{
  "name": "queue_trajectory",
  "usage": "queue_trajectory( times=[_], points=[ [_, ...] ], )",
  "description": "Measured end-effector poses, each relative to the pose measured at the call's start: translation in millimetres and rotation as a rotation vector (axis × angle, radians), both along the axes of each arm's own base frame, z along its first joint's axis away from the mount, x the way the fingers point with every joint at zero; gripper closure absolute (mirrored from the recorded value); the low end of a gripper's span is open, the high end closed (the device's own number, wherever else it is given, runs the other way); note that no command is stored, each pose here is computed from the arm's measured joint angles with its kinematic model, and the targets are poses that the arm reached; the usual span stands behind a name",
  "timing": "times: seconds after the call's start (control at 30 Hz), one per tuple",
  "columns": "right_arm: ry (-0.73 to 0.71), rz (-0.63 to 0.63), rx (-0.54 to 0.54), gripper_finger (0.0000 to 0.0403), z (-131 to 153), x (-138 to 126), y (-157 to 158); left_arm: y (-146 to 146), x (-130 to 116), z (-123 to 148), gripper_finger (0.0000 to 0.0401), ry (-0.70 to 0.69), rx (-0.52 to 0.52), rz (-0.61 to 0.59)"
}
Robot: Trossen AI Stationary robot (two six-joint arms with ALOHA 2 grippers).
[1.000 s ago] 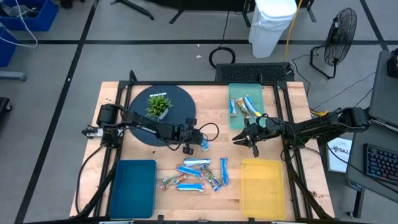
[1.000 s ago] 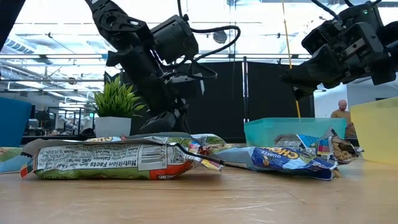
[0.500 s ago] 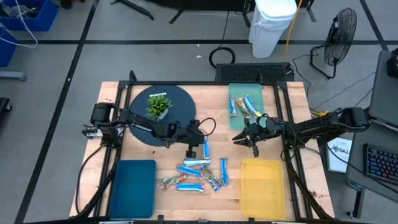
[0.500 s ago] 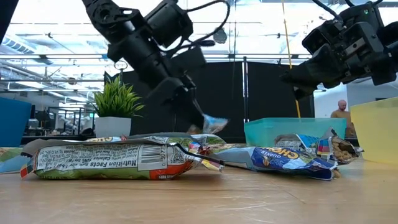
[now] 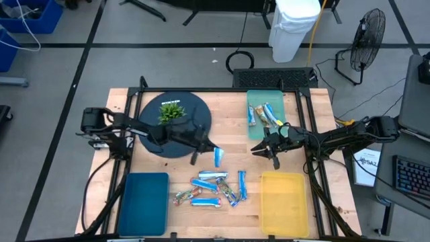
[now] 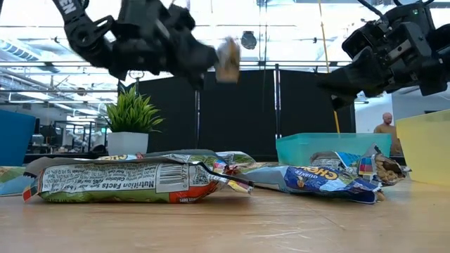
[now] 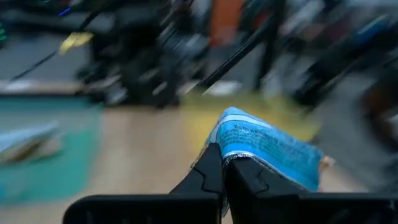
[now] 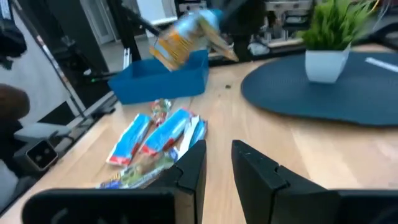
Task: Pick and place Granola Bars by type
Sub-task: Put the yellow granola bar into the green bin
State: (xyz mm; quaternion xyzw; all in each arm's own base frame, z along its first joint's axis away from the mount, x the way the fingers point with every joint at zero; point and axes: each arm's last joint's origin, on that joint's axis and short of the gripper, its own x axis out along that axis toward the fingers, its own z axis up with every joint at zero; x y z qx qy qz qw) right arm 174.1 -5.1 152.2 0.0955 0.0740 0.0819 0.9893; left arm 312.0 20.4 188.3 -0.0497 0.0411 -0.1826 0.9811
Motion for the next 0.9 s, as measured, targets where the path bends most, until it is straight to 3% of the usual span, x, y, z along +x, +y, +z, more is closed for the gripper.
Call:
queue_trajectory(
  times=[0.13,0.3,0.57,0.77,0.9],
  points=[
    [-0.011,-0.052,-0.010,0.0332,1,0,-2,6,-10,11,0.0396,-0.091,-0.196,-0.097],
    [-0.022,-0.092,-0.020,0.0332,2,1,-3,16,-15,7,0.0396,-0.014,-0.394,-0.060],
    [-0.100,-0.119,-0.060,0.0332,9,1,-3,17,-14,3,0.0396,-0.009,-0.368,-0.032],
    [-0.218,-0.050,-0.275,0.0324,27,15,10,18,-14,3,0.0396,-0.010,-0.371,-0.032],
    [-0.243,0.027,-0.383,0.0280,41,36,26,18,-14,3,0.0396,-0.010,-0.371,-0.032]
  ],
)
